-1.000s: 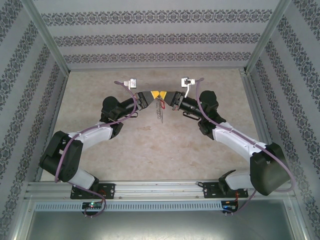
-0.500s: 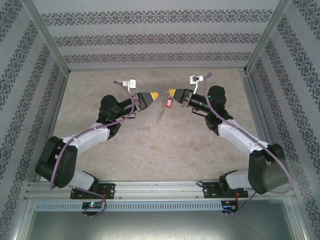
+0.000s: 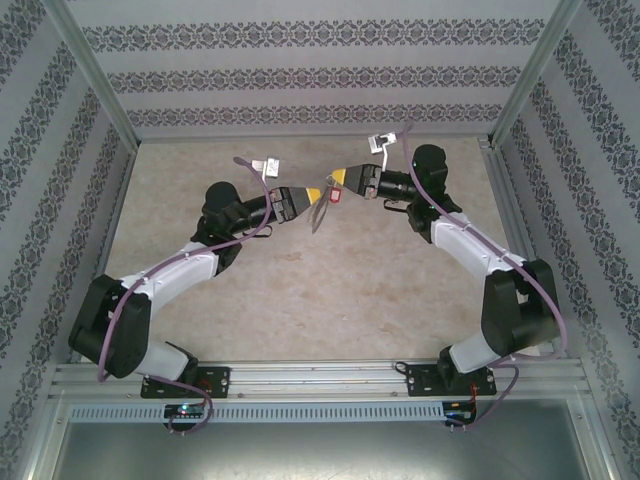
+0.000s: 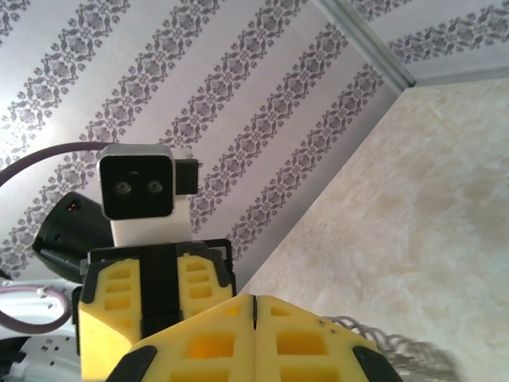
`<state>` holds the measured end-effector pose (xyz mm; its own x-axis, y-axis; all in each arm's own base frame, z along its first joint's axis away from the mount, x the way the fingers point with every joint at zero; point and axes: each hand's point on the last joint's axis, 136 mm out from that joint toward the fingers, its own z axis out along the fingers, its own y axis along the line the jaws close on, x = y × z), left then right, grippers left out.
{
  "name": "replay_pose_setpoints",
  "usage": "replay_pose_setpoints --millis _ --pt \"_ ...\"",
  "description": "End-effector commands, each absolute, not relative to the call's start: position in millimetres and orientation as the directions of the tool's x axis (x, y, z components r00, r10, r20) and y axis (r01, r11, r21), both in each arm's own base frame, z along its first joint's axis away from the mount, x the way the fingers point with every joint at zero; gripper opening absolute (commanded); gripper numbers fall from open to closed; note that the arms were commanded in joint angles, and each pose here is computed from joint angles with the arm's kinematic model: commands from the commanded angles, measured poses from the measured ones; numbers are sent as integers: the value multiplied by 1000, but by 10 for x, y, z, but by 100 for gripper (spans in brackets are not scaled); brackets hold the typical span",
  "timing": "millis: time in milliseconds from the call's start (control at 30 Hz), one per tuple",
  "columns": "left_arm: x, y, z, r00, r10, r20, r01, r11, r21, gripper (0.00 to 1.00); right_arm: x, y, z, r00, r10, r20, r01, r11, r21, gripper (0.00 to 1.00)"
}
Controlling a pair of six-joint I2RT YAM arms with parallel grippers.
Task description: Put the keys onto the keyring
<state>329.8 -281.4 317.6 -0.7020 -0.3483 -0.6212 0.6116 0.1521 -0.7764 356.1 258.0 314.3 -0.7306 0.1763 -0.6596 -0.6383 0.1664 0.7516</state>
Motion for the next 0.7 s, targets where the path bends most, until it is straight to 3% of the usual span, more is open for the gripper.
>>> replay_pose_setpoints --millis 0,667 --pt "3323 -2813 3263 -676 -337 -655 646 156 -747 27 3388 2689 3318 -705 104 -702 -697 83 712 0" --pt "3346 -2811 3227 -679 -344 -648 639 157 -753 26 3229 2854 3207 -711 44 -702 -700 54 712 0"
